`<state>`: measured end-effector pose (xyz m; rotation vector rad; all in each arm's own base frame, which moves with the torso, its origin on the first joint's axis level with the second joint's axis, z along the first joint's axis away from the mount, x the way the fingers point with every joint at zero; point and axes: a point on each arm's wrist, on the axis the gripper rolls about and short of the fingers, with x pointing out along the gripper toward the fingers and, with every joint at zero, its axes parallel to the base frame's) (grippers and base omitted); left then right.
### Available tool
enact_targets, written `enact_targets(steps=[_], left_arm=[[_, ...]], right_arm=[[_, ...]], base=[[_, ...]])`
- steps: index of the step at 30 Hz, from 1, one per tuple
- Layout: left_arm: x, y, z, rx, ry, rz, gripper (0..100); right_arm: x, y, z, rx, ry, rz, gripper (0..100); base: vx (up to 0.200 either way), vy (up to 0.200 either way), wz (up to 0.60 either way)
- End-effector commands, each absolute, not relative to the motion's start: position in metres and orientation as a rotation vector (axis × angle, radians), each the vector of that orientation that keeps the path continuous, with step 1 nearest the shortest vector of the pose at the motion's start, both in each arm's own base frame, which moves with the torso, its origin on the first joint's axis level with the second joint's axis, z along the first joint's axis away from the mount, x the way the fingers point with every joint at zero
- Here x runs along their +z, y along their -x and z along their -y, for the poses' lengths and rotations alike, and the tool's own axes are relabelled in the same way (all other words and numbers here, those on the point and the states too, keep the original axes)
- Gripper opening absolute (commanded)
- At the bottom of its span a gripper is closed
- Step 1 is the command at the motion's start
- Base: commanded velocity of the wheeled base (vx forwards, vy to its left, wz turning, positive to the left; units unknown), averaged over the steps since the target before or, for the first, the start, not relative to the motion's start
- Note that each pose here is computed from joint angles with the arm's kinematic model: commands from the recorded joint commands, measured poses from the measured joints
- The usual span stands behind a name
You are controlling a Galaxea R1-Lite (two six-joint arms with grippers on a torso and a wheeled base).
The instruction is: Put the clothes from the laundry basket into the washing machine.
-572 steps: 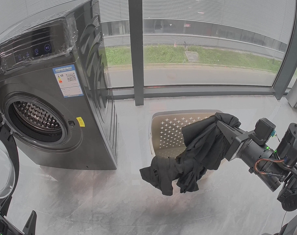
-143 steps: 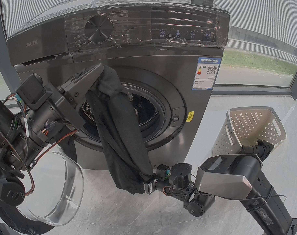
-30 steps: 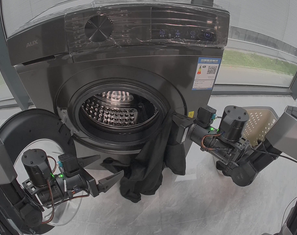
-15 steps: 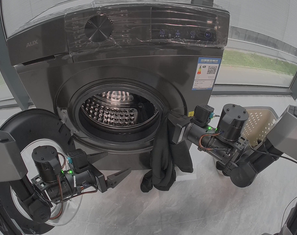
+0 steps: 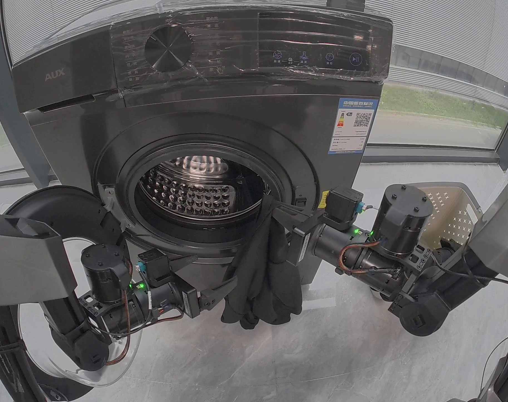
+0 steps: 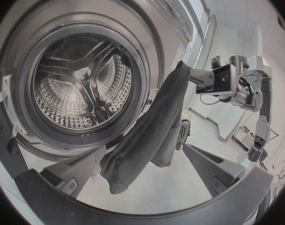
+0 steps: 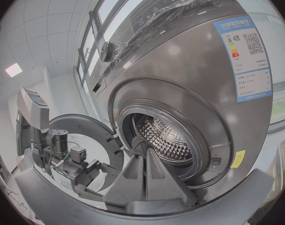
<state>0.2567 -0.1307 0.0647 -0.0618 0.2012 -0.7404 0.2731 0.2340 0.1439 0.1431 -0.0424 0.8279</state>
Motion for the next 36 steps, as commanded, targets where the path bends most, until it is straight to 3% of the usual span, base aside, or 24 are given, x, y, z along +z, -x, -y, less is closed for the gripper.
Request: enact_targets(steps=[1,17,28,36], left_arm=[[0.056,-0.265,0.133,-0.732,0.063,-0.216,100],[0.04,-0.304,0.152,-0.698,0.051,-0.166,100],[0.033,-0.295,0.174,-0.777,0.043,-0.18,100],[0.015,-0.305,0.176,-0.757,0.038,-0.212,100]], right_arm=[[0.148,-0.266,-0.231,0.838,-0.145,0.049,0],[0.151,-0.256,-0.245,0.887,-0.152,0.051,0],[0.157,-0.259,-0.247,0.885,-0.161,0.075,0],[0.156,-0.257,-0.248,0.891,-0.16,0.07,0]], base=[[0.0,0.0,0.0],[0.0,0.0,0.0],[0.0,0.0,0.0],[0.0,0.0,0.0]])
